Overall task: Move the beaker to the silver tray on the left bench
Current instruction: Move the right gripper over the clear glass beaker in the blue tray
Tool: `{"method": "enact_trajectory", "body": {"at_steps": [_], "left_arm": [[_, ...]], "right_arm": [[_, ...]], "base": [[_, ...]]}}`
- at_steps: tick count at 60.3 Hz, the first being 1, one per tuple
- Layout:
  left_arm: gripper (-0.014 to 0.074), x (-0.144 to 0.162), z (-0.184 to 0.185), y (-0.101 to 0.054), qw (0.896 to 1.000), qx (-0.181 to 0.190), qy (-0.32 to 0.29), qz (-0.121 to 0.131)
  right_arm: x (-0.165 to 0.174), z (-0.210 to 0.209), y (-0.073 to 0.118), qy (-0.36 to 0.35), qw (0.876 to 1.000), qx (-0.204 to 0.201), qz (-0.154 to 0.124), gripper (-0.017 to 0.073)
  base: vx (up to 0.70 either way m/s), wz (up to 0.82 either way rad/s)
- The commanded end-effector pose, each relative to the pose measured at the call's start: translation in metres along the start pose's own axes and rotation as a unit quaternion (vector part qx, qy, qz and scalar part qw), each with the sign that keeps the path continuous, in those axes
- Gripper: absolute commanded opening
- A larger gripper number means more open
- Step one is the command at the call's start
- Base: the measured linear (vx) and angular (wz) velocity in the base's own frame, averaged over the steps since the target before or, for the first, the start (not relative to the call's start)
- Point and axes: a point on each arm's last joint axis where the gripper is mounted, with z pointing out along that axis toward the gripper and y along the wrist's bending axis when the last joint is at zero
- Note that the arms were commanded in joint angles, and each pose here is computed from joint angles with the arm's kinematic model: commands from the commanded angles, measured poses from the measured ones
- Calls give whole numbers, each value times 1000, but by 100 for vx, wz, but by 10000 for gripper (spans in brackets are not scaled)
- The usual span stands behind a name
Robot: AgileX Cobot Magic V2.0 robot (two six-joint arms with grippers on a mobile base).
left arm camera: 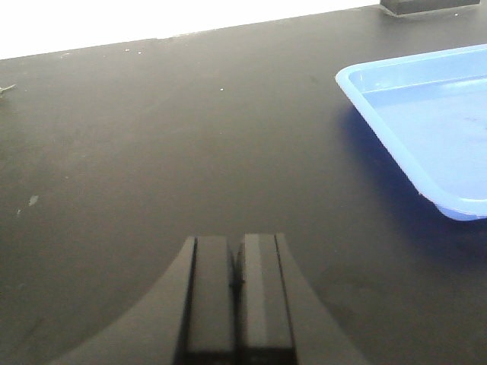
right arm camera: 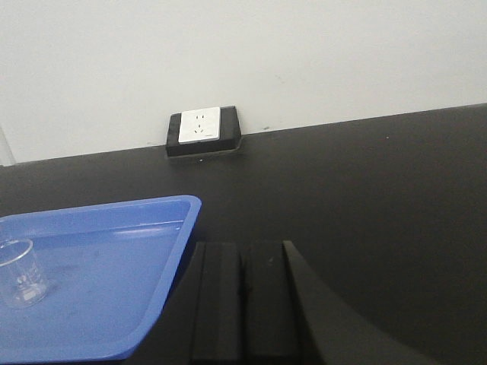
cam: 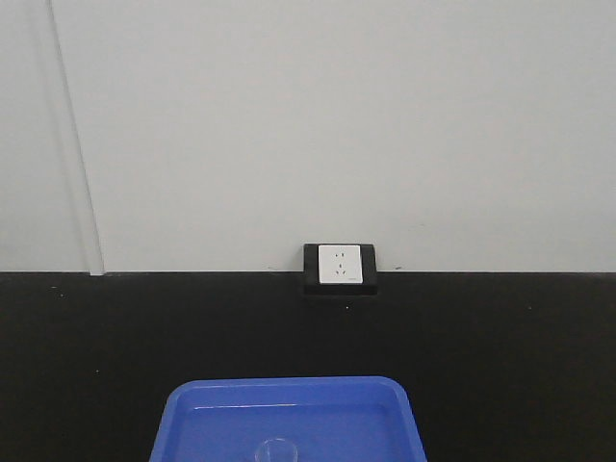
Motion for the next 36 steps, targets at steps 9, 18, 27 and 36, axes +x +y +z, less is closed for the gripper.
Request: {"method": "enact_trajectory", "body": {"at_steps": [9, 18, 27, 36], "left_arm": [[1, -1, 2, -1, 999, 3, -32, -1], [1, -1, 2, -1, 999, 3, -32, -1], [1, -1, 2, -1, 999, 3, -32, -1], [1, -1, 2, -1, 999, 3, -32, -1]], "right_arm": [[-15, -2, 3, -87, 996, -17, -7, -11], [-53, -11, 11, -167, 985, -31, -24, -11], [-126, -14, 28, -213, 970, -24, -118, -11], [-180, 25, 39, -179, 974, -18, -136, -11]], "base": [[0, 0], [0, 0], [0, 0], [0, 0]]}}
